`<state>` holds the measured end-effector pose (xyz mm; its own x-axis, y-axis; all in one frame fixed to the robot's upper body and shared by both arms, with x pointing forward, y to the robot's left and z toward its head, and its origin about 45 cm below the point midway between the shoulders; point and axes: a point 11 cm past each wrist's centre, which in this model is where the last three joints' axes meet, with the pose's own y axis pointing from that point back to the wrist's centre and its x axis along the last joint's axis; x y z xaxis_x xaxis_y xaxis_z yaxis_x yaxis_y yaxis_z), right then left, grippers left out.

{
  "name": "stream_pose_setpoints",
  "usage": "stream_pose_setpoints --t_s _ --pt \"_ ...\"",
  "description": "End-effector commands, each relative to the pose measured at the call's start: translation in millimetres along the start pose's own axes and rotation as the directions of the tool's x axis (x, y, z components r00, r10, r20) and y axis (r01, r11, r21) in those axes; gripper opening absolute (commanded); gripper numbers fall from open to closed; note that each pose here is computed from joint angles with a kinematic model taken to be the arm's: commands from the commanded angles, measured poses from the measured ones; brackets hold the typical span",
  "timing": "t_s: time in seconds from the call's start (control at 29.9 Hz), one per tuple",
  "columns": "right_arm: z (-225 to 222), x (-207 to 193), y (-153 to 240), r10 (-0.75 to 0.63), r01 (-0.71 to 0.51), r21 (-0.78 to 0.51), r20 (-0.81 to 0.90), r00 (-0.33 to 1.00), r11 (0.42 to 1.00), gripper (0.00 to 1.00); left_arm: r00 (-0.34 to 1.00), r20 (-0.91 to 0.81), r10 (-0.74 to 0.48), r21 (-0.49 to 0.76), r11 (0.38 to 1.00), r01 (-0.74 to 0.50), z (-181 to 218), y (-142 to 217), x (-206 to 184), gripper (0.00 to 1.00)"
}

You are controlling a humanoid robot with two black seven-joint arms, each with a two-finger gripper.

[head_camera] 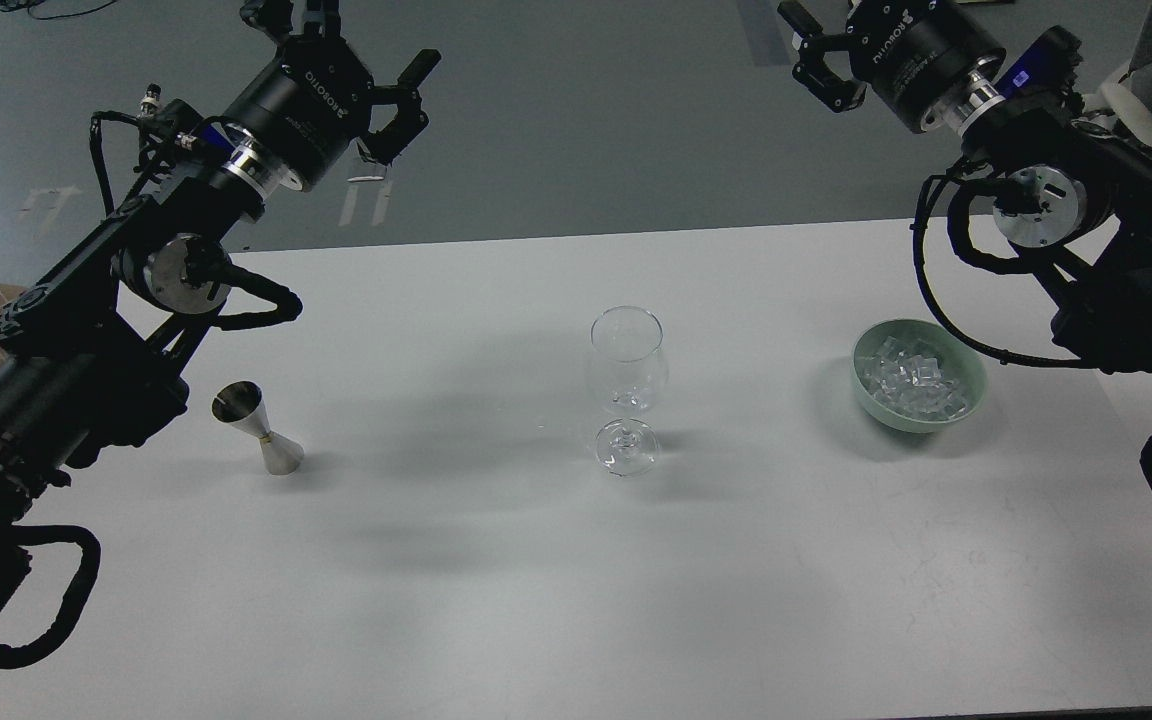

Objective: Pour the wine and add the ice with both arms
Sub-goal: 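Move the left gripper down toward the metal jigger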

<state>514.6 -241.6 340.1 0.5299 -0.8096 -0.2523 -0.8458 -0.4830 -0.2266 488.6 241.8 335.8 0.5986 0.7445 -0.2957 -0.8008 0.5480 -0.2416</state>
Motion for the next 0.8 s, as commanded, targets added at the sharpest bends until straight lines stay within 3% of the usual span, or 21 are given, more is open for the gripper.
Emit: stream_pose_setpoints --t_s 0.0,0.2,0.47,0.77 --pt "0 0 0 -0.005 0.005 -0.001 0.004 1.000 1.000 1.00 1.000 0.002 0.000 0.001 1.000 0.000 0 0 0 0.98" --pt "-4 -1 -1 -0.007 0.007 0.003 -0.005 1.000 1.000 1.00 0.999 -0.023 0.044 -0.055 0.997 -0.045 18 3 13 0.98" --pt "3 7 3 0.021 -0.021 -0.006 -0.012 1.000 1.000 1.00 0.992 -0.045 0.118 -0.052 0.991 -0.121 5 3 26 0.98" --pt "4 4 1 0.012 -0.012 -0.013 -0.013 1.000 1.000 1.00 0.996 -0.052 0.072 -0.065 0.995 -0.075 10 1 17 0.98"
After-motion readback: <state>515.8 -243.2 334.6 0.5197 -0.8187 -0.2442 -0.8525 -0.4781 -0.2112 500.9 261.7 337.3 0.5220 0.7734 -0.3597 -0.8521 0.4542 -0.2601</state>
